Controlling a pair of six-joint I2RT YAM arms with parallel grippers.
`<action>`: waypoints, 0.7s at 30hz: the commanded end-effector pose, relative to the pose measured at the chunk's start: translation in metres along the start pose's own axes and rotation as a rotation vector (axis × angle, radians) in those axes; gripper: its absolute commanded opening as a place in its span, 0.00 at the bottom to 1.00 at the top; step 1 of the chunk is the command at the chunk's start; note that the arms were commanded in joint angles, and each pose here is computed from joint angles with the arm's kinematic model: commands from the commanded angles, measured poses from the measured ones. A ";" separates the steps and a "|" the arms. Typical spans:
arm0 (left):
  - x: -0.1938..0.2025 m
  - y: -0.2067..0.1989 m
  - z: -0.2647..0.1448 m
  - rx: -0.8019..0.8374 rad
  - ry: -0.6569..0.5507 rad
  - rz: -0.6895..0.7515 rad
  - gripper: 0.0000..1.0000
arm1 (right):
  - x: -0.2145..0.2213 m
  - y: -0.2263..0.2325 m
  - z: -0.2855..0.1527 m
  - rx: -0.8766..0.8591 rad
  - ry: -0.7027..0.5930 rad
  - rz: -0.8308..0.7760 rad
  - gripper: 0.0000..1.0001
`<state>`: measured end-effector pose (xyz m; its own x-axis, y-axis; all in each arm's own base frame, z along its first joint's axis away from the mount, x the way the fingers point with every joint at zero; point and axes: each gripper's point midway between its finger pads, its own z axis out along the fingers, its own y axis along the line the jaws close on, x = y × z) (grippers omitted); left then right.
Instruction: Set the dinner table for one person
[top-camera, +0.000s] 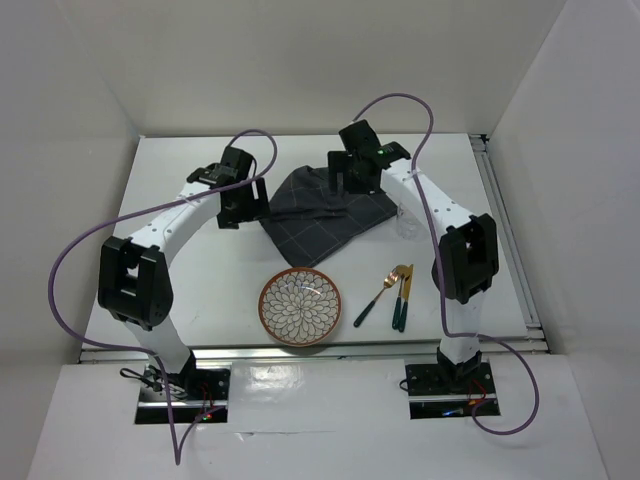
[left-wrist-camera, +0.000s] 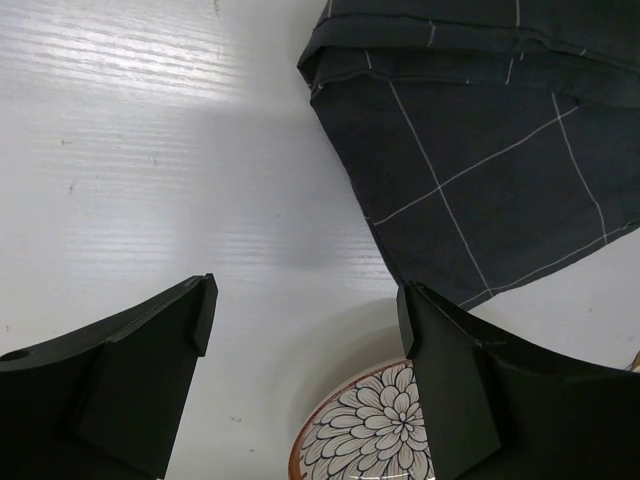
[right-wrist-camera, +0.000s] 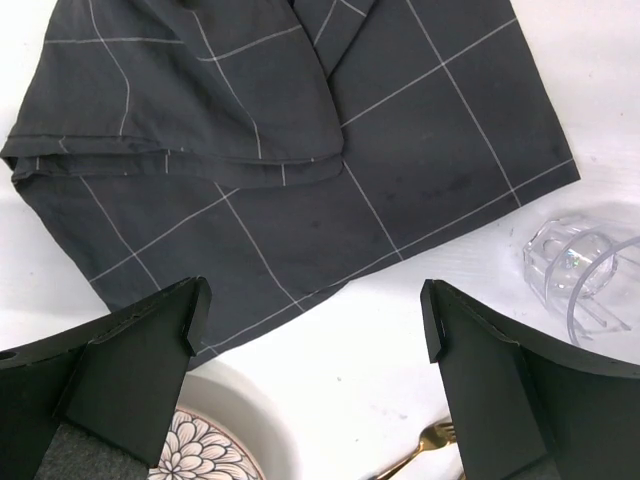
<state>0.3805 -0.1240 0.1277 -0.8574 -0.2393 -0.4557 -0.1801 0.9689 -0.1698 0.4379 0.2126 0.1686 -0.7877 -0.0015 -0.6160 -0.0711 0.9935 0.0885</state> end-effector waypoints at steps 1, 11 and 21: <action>0.002 -0.007 -0.001 0.046 0.003 -0.007 0.91 | -0.013 0.009 -0.002 -0.005 -0.047 0.004 1.00; 0.018 -0.011 0.012 0.072 0.063 -0.023 0.97 | -0.020 0.021 -0.018 -0.066 -0.117 -0.029 1.00; 0.047 -0.010 0.033 0.165 0.183 -0.119 0.99 | 0.006 0.054 -0.018 -0.270 -0.124 -0.183 0.98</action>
<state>0.3581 -0.1355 0.0826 -0.9095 -0.2816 -0.3058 -0.1975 0.9400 -0.2780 0.4177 0.2337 0.1487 -0.7748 -0.1066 -0.6231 -0.2300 0.9657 0.1208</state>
